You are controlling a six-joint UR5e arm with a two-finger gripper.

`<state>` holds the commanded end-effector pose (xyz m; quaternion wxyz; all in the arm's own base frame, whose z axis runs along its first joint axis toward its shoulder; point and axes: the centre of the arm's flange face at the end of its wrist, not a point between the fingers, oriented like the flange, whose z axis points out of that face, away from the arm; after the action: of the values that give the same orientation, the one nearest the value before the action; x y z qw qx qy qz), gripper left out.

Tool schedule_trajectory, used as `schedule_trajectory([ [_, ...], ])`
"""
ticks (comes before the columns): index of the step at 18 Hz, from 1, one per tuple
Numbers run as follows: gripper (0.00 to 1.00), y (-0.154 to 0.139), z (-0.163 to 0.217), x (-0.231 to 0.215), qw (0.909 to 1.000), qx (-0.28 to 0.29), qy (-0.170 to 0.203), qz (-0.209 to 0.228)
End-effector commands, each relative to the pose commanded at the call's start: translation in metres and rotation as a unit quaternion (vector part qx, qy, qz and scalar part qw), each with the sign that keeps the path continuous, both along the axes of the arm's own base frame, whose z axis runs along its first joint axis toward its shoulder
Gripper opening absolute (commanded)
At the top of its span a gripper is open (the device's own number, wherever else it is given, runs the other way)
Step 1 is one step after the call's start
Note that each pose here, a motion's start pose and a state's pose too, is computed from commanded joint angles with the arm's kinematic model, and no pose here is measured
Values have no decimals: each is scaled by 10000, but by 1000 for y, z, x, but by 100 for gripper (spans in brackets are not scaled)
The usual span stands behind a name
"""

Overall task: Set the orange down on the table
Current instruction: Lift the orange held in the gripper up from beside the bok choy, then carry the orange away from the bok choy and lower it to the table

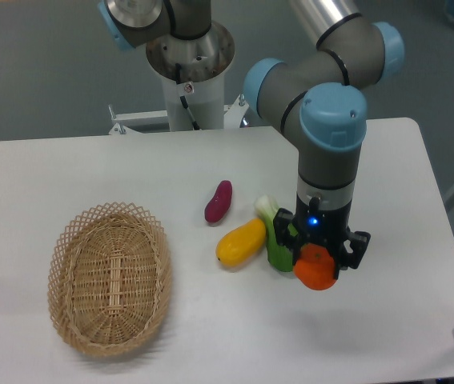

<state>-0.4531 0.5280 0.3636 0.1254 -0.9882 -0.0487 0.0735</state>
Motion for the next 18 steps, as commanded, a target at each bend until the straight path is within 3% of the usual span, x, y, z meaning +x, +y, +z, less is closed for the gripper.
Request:
schedule_trajectory([
  [6,60,41,-60,23,9973,-30,-400,621],
  [15,60,68,-117,57,9964,-540,-455,463],
  [18,60,72,-130,55,9981,-506,-329,120],
])
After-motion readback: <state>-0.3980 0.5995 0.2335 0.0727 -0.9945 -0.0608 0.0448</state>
